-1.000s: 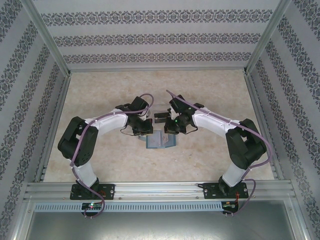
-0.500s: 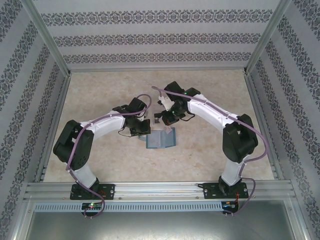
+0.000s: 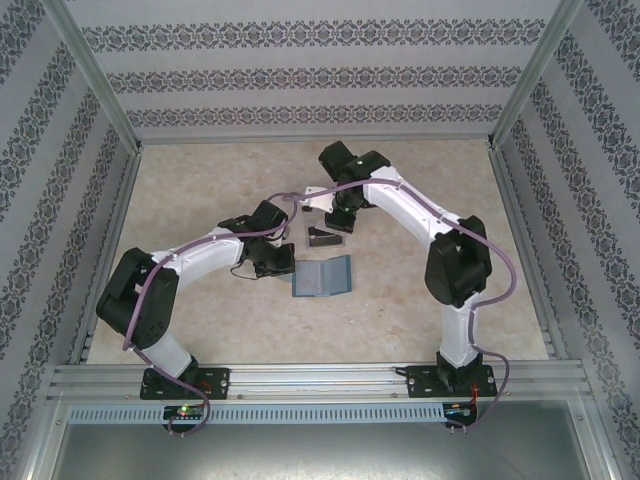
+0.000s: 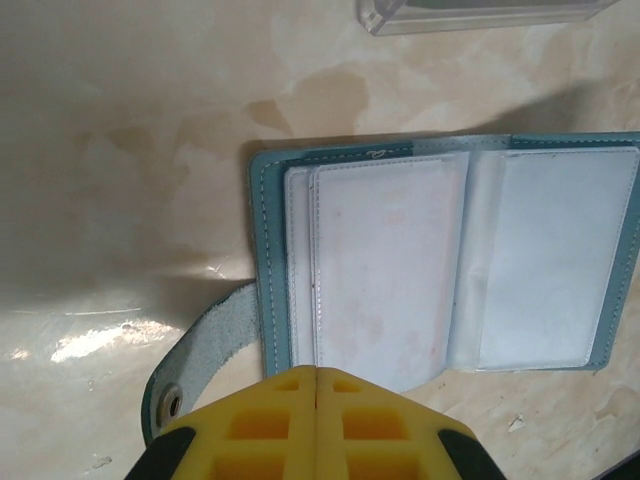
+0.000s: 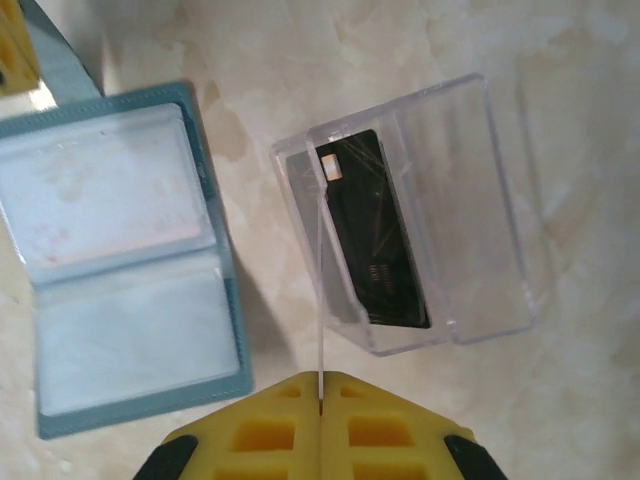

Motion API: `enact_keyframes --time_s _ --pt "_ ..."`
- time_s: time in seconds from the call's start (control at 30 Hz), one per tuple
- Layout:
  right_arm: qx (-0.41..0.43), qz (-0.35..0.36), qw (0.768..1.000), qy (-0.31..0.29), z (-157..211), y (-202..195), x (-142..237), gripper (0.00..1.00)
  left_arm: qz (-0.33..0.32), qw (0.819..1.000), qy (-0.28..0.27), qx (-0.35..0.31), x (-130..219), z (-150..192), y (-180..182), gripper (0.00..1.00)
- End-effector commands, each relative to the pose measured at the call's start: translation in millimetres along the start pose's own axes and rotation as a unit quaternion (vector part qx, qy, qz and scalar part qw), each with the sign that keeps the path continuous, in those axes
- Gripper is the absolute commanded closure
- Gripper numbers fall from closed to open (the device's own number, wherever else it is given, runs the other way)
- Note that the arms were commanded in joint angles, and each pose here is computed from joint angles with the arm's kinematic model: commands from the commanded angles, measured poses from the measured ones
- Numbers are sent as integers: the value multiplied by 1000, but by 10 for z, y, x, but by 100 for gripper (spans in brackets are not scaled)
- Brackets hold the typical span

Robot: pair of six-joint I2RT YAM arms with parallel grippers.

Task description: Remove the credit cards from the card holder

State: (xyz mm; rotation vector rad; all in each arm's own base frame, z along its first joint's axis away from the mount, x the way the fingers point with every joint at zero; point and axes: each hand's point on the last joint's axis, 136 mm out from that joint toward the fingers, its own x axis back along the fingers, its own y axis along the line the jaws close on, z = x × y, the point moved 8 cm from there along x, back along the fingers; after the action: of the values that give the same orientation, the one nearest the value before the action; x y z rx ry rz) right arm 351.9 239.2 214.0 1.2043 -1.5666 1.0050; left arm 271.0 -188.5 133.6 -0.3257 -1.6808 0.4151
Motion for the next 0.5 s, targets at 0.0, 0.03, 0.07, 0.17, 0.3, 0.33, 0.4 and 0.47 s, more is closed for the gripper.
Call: enact_keyframes --time_s 0.0,0.03,0.07,0.17,0.3,0.33,0.4,0.47 --pt "78 -19 996 36 49 -87 18 100 -18 1000 0 16 77 70 77 100" --pt "84 -21 995 38 29 -120 10 100 -19 1000 0 17 86 81 80 100" --pt "91 -21 995 35 -6 -157 24 100 -21 1000 -1 19 94 88 97 100" --pt "106 -19 994 30 -95 -265 16 100 -24 999 -3 22 121 104 112 100" --pt "119 -23 992 34 -163 -367 -35 100 -28 999 -5 24 138 95 117 100" --pt "121 -22 992 34 -175 -390 -48 100 -27 999 -5 25 139 92 118 100" --pt "127 -20 991 34 -214 -431 -94 100 -28 999 -6 26 136 84 120 100" --pt "131 -19 991 33 -237 -465 -137 100 -29 999 -6 27 127 69 126 100"
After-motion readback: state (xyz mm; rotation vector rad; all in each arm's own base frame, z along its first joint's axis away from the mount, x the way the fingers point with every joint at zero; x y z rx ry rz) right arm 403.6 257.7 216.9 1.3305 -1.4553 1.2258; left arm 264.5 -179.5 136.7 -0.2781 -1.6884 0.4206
